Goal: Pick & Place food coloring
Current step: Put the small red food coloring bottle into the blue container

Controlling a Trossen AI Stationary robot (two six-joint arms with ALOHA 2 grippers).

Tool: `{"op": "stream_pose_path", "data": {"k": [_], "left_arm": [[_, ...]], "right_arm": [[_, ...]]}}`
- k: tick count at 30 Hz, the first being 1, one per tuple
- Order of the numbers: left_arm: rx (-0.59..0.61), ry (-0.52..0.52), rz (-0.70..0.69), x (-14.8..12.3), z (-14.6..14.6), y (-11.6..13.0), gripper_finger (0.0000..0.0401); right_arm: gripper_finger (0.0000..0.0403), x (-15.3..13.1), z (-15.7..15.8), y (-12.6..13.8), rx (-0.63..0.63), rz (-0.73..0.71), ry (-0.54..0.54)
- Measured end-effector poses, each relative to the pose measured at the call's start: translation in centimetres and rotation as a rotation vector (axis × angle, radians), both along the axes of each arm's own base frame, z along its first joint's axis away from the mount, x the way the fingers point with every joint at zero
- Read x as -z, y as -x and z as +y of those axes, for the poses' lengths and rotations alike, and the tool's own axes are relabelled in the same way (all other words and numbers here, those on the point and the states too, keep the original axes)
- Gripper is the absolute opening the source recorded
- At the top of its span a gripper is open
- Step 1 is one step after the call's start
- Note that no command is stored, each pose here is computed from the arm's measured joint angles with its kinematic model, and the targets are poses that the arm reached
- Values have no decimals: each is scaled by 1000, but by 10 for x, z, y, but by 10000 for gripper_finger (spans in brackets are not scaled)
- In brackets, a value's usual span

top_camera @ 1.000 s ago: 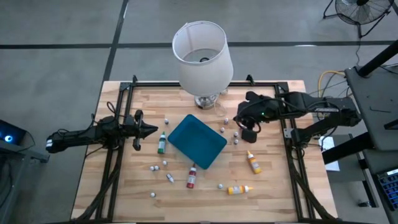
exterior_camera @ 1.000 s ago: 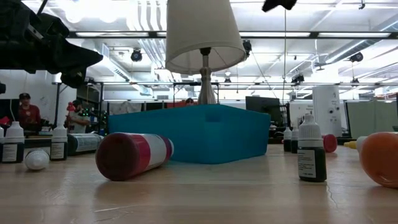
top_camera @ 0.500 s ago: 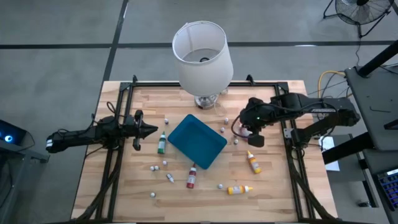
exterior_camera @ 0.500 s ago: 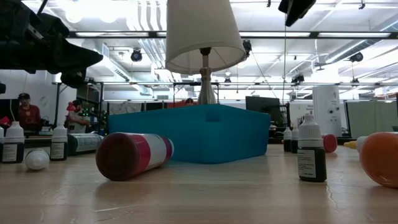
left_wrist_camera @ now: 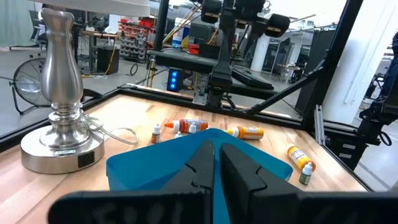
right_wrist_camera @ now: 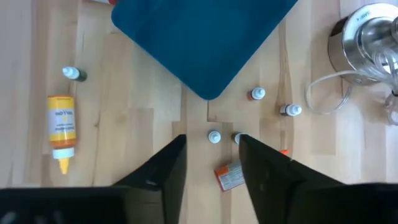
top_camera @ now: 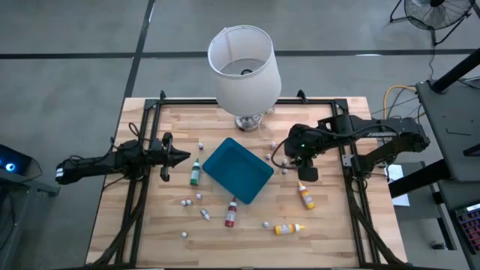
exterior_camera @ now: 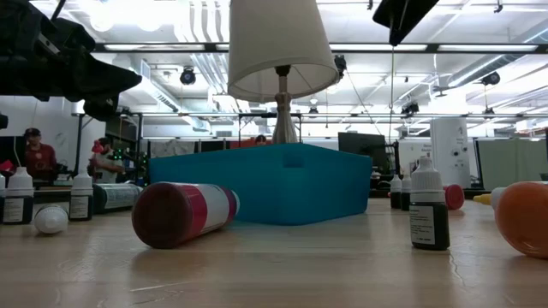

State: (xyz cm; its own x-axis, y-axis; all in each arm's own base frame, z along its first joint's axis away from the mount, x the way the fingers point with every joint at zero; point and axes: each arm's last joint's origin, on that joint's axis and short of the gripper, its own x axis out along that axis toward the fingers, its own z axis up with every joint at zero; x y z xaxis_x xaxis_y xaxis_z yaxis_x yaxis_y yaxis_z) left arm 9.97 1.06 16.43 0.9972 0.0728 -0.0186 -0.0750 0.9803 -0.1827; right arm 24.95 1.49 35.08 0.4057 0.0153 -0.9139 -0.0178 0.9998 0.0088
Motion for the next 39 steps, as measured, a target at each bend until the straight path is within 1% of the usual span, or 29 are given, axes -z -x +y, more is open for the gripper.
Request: {"op": "stream_pose_path", "data": {"k": [5, 9, 16, 20, 25, 30, 35, 39], "left_arm": [[0, 0, 0, 0, 0, 0, 0], [0, 0, 0, 0, 0, 0, 0], [0, 0, 0, 0, 0, 0, 0], [0, 0, 0, 0, 0, 0, 0], [0, 0, 0, 0, 0, 0, 0], [0, 0, 0, 0, 0, 0, 0], [0, 0, -1, 0, 0, 0, 0], [1, 0, -1, 0, 0, 0, 0]], "right_arm": [[183, 8, 0, -7, -61, 31, 29], [195, 13, 1, -12, -119, 51, 53], [194, 24, 1, -21, -109, 99, 43], [195, 41, 2, -27, -99, 164, 29], [196, 63, 3, -30, -129, 236, 38], [196, 79, 7, -30, -172, 197, 45], [196, 99, 7, -23, -171, 248, 45], [196, 111, 7, -23, -174, 234, 45]]}}
